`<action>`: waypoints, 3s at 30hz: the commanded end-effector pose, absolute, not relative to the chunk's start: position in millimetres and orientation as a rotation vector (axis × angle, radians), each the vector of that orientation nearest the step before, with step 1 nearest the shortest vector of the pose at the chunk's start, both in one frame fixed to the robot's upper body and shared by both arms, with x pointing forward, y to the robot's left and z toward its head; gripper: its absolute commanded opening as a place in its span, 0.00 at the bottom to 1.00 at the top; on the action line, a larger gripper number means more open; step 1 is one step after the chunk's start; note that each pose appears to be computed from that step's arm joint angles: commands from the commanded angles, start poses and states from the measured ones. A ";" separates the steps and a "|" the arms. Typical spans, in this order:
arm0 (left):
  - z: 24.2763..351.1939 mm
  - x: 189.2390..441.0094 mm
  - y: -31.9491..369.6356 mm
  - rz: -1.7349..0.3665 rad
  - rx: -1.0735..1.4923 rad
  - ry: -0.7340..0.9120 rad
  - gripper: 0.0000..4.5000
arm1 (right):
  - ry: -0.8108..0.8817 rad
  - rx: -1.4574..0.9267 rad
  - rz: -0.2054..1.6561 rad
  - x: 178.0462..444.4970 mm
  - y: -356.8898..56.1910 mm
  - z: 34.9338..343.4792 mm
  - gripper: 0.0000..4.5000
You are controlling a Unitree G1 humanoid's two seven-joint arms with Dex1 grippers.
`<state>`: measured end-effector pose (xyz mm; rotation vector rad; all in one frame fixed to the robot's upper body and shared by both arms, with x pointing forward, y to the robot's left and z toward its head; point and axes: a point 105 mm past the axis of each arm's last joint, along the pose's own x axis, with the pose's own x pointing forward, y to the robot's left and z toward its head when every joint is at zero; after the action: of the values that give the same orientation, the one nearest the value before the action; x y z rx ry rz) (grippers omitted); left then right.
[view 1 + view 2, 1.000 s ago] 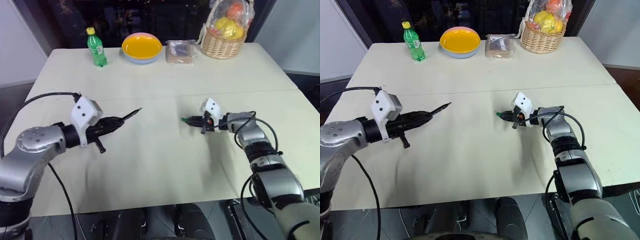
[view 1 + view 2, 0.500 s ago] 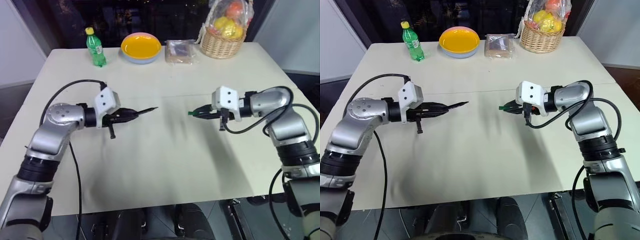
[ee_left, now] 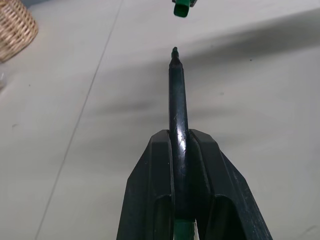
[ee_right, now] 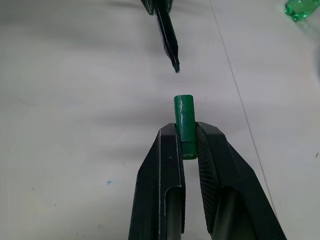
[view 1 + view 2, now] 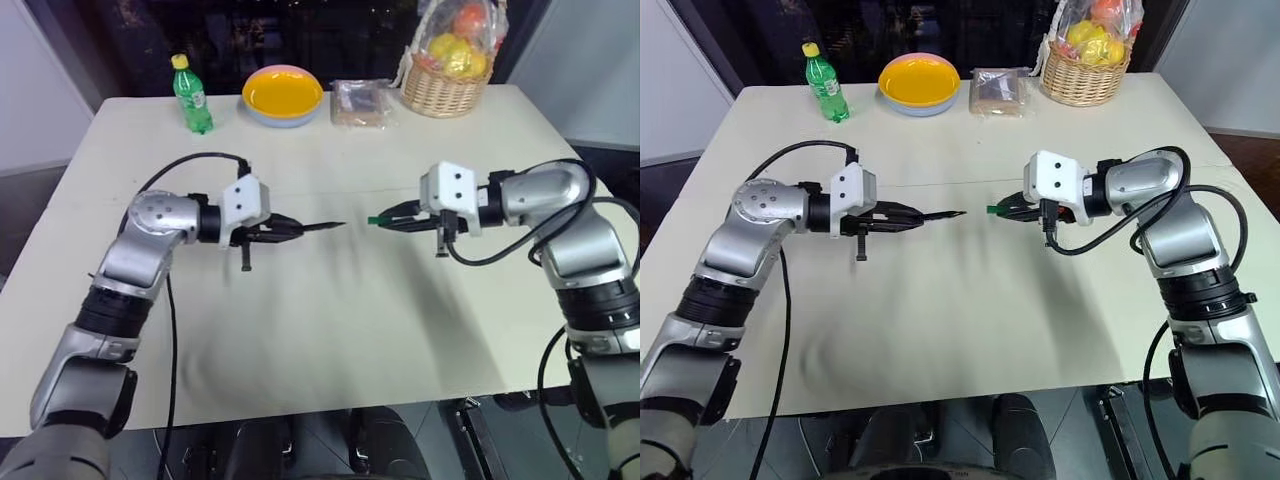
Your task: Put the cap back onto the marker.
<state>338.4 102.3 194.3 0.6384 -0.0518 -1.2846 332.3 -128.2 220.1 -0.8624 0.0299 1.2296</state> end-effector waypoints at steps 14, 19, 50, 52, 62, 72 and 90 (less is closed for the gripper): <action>208.4 331.3 88.9 -1.307 0.686 -0.123 0.00 | -0.032 -0.874 1.275 329.5 -113.7 230.9 0.01; 206.5 330.9 88.3 -1.307 0.685 -0.121 0.00 | -0.038 -0.863 1.281 328.8 -111.6 232.0 0.01; 205.9 324.7 85.4 -1.314 0.695 -0.118 0.00 | -0.043 -0.848 1.309 326.2 -105.1 231.7 0.01; 205.7 324.9 84.8 -1.315 0.695 -0.118 0.00 | -0.046 -0.848 1.314 325.2 -103.8 232.1 0.01; 205.5 324.6 82.3 -1.326 0.706 -0.127 0.00 | -0.062 -0.836 1.370 316.6 -92.4 235.2 0.01; 203.8 323.8 79.6 -1.330 0.752 -0.152 0.00 | -0.018 -0.807 1.461 311.8 -81.9 232.8 0.01; 204.6 323.8 68.0 -1.321 0.751 -0.195 0.00 | -0.035 -0.778 1.548 298.4 -61.5 235.8 0.01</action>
<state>324.7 81.0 197.1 0.7457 -0.1344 -1.3361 326.0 -99.7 212.3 -0.7308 0.1397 1.3738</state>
